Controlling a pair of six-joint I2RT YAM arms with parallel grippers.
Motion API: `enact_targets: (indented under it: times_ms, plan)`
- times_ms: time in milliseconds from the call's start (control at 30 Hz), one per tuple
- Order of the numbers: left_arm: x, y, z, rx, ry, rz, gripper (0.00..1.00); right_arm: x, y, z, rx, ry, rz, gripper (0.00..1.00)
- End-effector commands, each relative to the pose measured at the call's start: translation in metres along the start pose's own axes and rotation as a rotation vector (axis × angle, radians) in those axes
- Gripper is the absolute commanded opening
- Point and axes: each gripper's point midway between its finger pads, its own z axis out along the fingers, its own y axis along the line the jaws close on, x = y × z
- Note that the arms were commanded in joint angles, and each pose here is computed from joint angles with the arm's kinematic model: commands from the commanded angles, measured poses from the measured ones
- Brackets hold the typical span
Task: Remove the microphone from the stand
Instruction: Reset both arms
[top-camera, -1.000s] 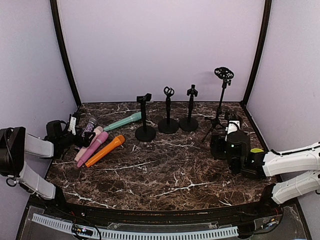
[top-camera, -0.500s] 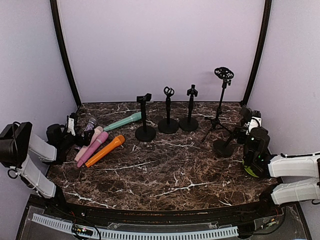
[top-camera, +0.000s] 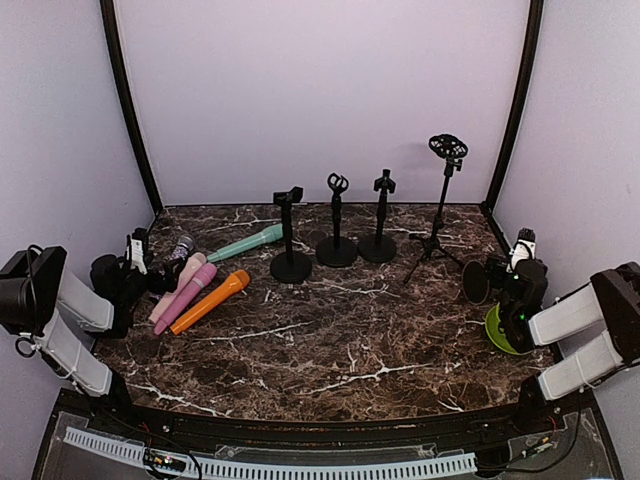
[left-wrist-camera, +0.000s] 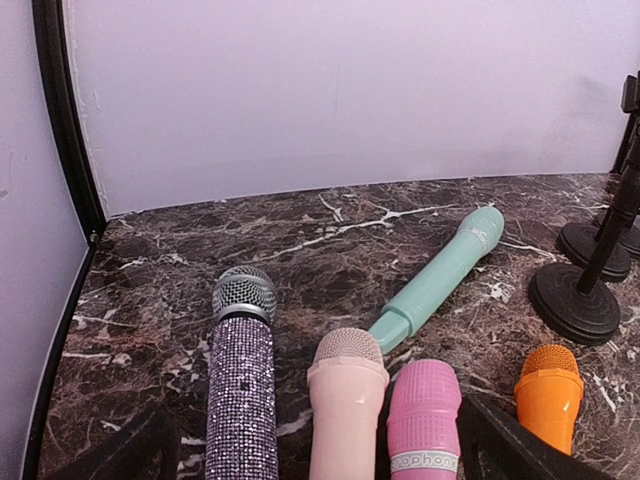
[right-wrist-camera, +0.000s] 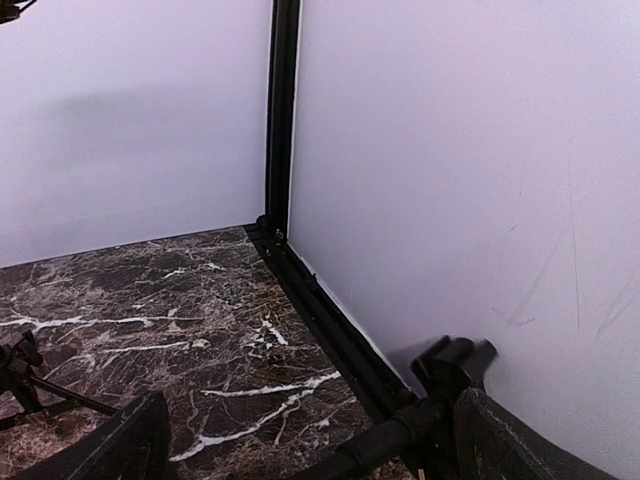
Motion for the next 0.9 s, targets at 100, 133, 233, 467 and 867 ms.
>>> enact_targets:
  times_ms: [100, 133, 233, 467, 867]
  plan:
    - [-0.013, 0.002, -0.013, -0.060, -0.093, 0.033, 0.99, -0.011, -0.003, 0.008, -0.060, -0.086, 0.097, 1.00]
    - [-0.010, 0.001, -0.012, -0.056, -0.096, 0.040, 0.99, -0.010, 0.000, 0.010, -0.071, -0.088, 0.086, 1.00]
    - [-0.006, 0.001, -0.009, -0.054, -0.069, 0.034, 0.99, -0.002, 0.006, 0.017, -0.118, -0.047, 0.085, 1.00]
    - [-0.007, -0.005, 0.000, -0.043, -0.061, 0.071, 0.99, 0.005, 0.012, 0.027, -0.186, -0.020, 0.090, 1.00]
    - [-0.007, -0.005, -0.001, -0.044, -0.061, 0.072, 0.99, 0.003, 0.011, 0.026, -0.186, -0.033, 0.093, 1.00]
